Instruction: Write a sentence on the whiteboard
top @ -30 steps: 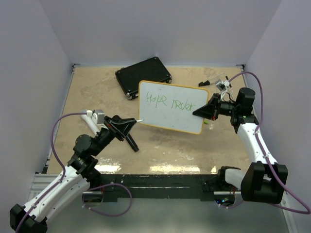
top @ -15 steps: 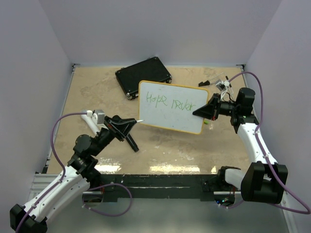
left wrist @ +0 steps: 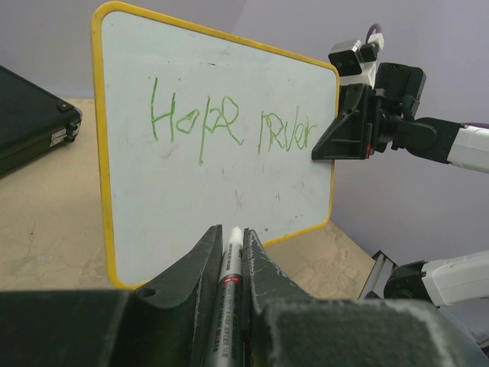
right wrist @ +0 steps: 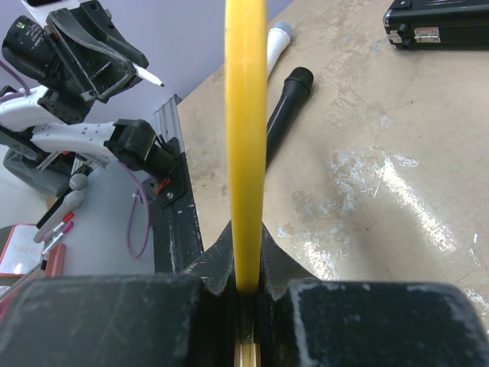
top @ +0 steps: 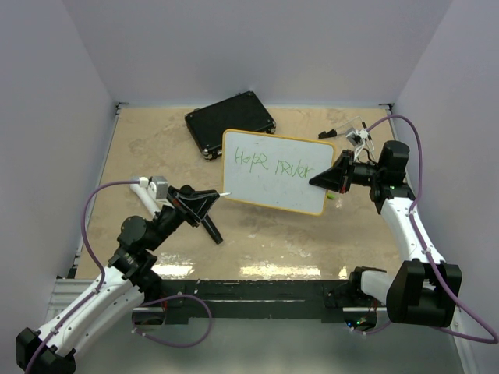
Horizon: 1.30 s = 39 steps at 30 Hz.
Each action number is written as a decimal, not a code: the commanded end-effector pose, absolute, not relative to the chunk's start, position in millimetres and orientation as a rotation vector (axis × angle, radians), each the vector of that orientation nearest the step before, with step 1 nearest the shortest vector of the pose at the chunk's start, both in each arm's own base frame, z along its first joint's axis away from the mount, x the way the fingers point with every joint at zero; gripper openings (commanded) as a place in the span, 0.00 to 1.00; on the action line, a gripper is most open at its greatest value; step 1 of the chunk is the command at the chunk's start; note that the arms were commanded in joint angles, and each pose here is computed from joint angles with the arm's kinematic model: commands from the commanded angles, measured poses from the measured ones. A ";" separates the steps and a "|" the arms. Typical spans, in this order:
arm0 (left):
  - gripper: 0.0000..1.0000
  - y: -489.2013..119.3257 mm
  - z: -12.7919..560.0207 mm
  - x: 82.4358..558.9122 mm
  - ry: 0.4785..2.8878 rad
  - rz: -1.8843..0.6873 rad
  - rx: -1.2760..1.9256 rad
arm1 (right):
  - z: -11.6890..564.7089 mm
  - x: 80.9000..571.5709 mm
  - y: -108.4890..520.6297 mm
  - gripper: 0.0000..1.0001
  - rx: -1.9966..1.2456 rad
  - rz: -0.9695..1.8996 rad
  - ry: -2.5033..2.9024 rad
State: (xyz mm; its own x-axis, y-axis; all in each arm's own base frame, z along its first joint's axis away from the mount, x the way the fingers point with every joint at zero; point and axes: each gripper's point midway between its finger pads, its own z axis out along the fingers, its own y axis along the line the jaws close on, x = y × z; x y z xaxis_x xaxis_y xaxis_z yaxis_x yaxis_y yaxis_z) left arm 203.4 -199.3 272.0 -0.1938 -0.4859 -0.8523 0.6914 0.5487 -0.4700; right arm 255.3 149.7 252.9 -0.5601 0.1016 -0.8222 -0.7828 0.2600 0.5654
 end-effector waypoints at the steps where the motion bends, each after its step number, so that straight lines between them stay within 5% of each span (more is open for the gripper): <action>1: 0.00 -198.2 284.5 200.6 1.360 -1.089 0.196 | 269.5 246.6 150.2 0.00 -0.722 1.403 1.656; 39: 0.00 -187.4 303.1 218.4 1.302 -0.944 0.192 | 269.1 245.9 150.5 0.00 -0.722 1.399 1.657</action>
State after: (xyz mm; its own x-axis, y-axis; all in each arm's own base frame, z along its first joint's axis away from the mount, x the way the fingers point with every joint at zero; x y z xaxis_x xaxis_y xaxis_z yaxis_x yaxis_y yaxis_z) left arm 217.0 -195.3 279.2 -0.1150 -0.4555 -0.8828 0.6780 0.6135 -0.4049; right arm 255.3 149.7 252.9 -0.5595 0.1015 -0.8226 -0.7830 0.2608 0.5647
